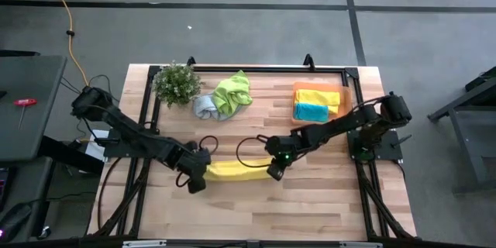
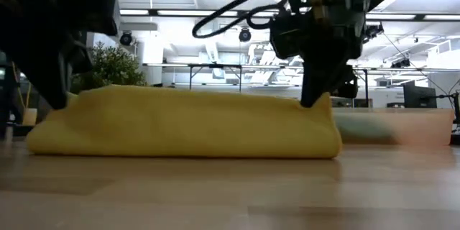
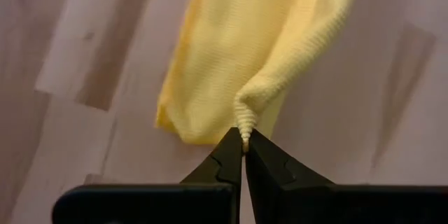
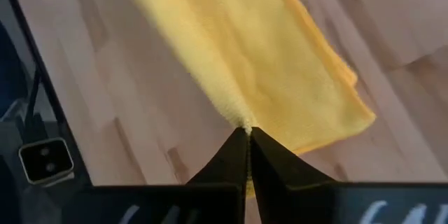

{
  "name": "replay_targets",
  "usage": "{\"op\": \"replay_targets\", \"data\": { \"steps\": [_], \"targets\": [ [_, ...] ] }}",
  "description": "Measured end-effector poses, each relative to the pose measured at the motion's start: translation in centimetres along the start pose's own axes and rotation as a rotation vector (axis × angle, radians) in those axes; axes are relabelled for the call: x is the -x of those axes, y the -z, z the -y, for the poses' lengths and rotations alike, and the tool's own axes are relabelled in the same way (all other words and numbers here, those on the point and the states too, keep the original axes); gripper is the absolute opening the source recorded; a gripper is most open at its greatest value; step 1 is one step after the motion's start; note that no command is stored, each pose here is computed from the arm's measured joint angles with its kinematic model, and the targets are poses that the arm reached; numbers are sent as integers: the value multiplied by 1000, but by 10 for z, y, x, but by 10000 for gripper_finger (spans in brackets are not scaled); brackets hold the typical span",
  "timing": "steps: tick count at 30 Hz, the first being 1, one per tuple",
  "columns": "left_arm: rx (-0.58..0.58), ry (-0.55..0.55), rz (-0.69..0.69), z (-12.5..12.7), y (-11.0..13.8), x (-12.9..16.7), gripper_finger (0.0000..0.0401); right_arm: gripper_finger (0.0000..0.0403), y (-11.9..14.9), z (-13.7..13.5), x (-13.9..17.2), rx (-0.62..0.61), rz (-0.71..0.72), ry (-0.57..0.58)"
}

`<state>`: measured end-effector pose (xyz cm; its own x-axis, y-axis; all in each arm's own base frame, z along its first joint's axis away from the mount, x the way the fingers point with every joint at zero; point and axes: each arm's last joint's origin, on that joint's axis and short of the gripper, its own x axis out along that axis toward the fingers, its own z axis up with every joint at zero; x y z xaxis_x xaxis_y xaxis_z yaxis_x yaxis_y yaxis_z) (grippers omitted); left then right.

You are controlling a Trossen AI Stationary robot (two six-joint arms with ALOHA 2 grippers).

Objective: Fold microfiber towels
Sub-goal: Fold the yellow microfiber cloth

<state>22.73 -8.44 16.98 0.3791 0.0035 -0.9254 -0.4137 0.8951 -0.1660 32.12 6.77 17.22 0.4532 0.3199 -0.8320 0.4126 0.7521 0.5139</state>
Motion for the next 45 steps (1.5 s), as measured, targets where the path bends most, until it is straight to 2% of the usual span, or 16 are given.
{"op": "replay_targets", "data": {
  "steps": [10, 22, 25, 30, 36, 39, 45],
  "targets": [
    [145, -97, 18, -3, 2, -7, 1, 0, 1, 8, 0, -95, 32, 99],
    [158, -143, -5, -3, 5, -18, 15, 4, -1, 7, 0, -89, 65, 111],
    [157, -152, -1, -4, 5, -18, 16, 27, -2, 9, 1, -94, 72, 120],
    [162, -220, 33, -8, 6, -17, 19, 104, -7, 15, 3, -131, 112, 164],
    [96, -262, 15, -13, 6, -15, 47, 180, -16, 22, 12, -108, 133, 160],
    [57, -256, 2, -16, 4, -12, 74, 196, -19, 22, 23, -80, 164, 154],
    [-3, -263, -10, -25, -1, -2, 129, 200, -22, 22, 46, -25, 232, 179]
  ]
}}
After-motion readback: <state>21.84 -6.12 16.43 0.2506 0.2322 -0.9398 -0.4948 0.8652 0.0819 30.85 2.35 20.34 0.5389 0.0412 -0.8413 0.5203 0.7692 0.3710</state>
